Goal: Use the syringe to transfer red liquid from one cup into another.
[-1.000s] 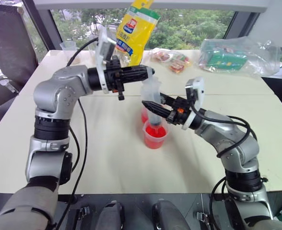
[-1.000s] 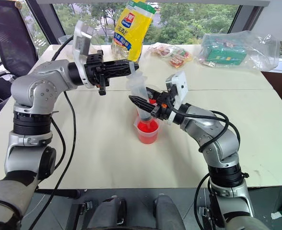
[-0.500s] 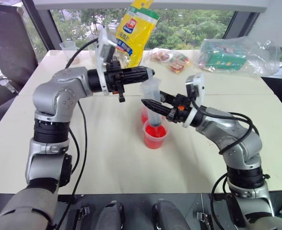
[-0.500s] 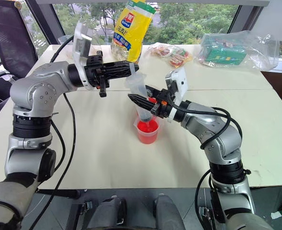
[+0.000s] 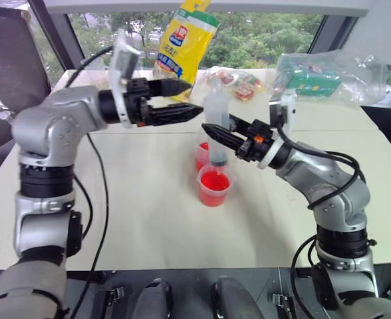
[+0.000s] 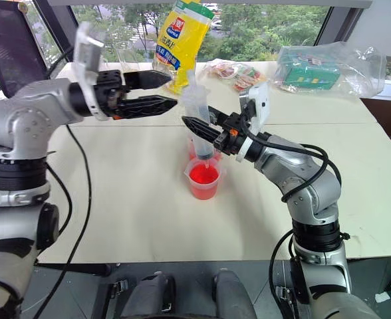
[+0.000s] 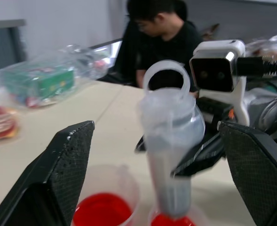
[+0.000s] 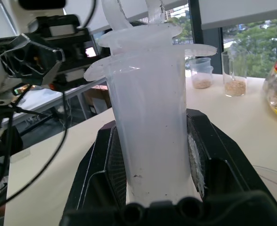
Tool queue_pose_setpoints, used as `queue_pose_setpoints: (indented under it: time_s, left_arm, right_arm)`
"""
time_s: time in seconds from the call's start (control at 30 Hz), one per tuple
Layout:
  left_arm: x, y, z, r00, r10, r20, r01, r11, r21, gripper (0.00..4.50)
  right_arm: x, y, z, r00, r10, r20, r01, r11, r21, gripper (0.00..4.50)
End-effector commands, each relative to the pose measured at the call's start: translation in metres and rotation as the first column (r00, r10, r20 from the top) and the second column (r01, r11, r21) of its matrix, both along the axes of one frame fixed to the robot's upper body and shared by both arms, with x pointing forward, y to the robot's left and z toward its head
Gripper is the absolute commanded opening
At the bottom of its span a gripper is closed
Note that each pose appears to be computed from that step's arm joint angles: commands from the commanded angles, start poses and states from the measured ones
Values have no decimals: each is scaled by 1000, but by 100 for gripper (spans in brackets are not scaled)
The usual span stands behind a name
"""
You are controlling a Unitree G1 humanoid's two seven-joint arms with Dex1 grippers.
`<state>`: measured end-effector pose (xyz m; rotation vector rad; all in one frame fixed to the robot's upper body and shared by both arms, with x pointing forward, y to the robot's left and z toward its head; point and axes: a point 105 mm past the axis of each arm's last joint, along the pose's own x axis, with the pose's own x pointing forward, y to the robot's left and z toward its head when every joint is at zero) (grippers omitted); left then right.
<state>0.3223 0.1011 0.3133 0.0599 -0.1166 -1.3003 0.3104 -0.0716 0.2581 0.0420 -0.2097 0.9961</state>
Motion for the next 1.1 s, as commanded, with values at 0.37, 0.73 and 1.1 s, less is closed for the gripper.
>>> queue_pose_setpoints:
  time_s: [0.37, 0.73, 1.1]
  left_arm:
    - [-12, 16, -17, 997, 76, -21, -77, 996, -41, 444]
    - [-22, 10, -38, 993, 107, -48, -108, 993, -37, 444]
    - [-27, 9, -45, 991, 114, -67, -116, 993, -24, 450]
  right_arm:
    - [66, -75, 35, 863, -407, -298, 385, 913, -132, 136]
    - [80, -139, -79, 488, -730, -478, 400, 674, -621, 136]
    - [87, -154, -115, 426, -764, -485, 377, 637, -673, 321]
